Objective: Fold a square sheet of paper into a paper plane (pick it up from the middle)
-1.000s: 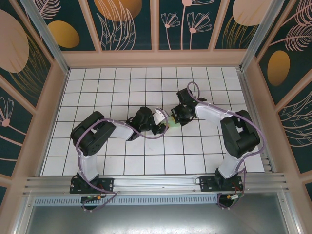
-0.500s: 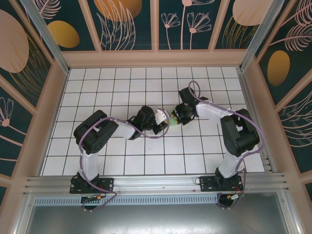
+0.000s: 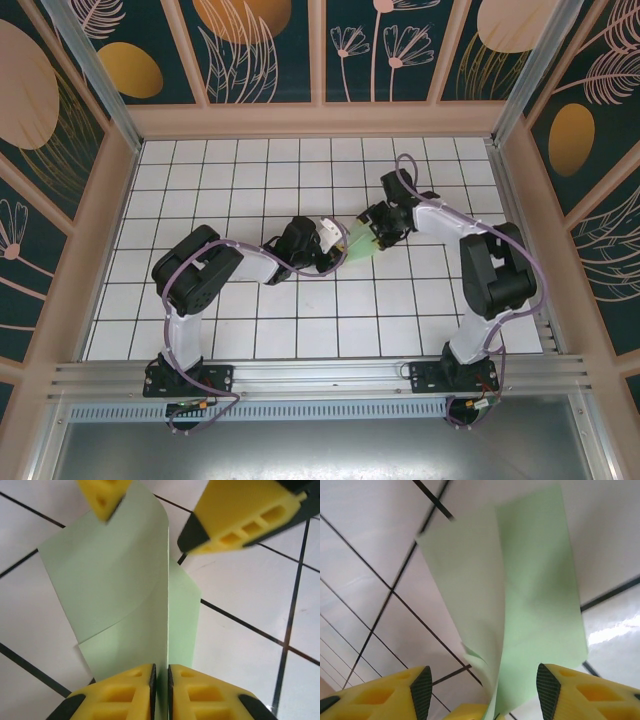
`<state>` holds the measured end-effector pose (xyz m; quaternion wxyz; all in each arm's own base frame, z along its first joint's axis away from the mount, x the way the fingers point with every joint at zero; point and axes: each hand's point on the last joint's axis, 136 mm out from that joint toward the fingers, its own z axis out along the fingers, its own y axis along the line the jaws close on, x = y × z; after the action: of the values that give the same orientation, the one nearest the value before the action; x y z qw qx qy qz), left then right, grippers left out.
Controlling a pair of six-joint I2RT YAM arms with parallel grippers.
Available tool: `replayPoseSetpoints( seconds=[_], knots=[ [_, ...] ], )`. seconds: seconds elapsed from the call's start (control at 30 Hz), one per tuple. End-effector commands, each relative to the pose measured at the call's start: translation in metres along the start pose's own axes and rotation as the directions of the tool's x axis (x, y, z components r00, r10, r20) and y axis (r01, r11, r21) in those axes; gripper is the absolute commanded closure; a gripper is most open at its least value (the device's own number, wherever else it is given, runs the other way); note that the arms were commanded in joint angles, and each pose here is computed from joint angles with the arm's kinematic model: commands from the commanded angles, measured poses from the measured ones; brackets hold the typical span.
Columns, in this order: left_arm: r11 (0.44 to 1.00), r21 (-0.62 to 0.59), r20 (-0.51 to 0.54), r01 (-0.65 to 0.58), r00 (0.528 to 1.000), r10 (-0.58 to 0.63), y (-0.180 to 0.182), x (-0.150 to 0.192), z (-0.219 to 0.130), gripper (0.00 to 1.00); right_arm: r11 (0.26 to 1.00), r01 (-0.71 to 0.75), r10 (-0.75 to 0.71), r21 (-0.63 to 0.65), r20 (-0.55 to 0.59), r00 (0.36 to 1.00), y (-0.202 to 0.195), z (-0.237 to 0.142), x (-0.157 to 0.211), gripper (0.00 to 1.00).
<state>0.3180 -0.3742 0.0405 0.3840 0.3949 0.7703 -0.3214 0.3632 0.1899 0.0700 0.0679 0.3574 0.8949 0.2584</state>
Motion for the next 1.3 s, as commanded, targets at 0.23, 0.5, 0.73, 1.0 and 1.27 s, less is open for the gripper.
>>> replayPoseSetpoints(
  seconds=[0.23,0.5,0.73,1.0,1.27],
  knots=[
    [0.935,0.044,-0.043,0.353,0.935,-0.351,-0.008,-0.005,0.006,0.83,0.854,0.460,-0.414,-0.243,0.218,0.884,0.031,-0.047,-0.004,0.38],
    [0.851,0.031,-0.091,0.523,0.850,-0.519,-0.006,-0.009,0.012,0.84,0.805,0.490,-0.442,-0.335,0.213,0.871,0.017,-0.040,0.011,0.42],
    [0.761,0.046,-0.108,0.647,0.760,-0.640,-0.004,-0.012,0.012,0.84,0.819,0.460,-0.413,-0.344,0.203,0.888,0.002,-0.032,0.007,0.44],
    [0.675,0.065,-0.119,0.735,0.678,-0.726,-0.004,-0.014,0.012,0.82,0.818,0.453,-0.429,-0.354,0.149,0.891,0.001,-0.013,0.007,0.44],
    [0.611,0.106,-0.157,0.785,0.620,-0.769,-0.008,-0.015,0.014,0.81,0.801,0.483,-0.477,-0.354,0.110,0.872,0.002,0.002,0.005,0.46]
  ],
)
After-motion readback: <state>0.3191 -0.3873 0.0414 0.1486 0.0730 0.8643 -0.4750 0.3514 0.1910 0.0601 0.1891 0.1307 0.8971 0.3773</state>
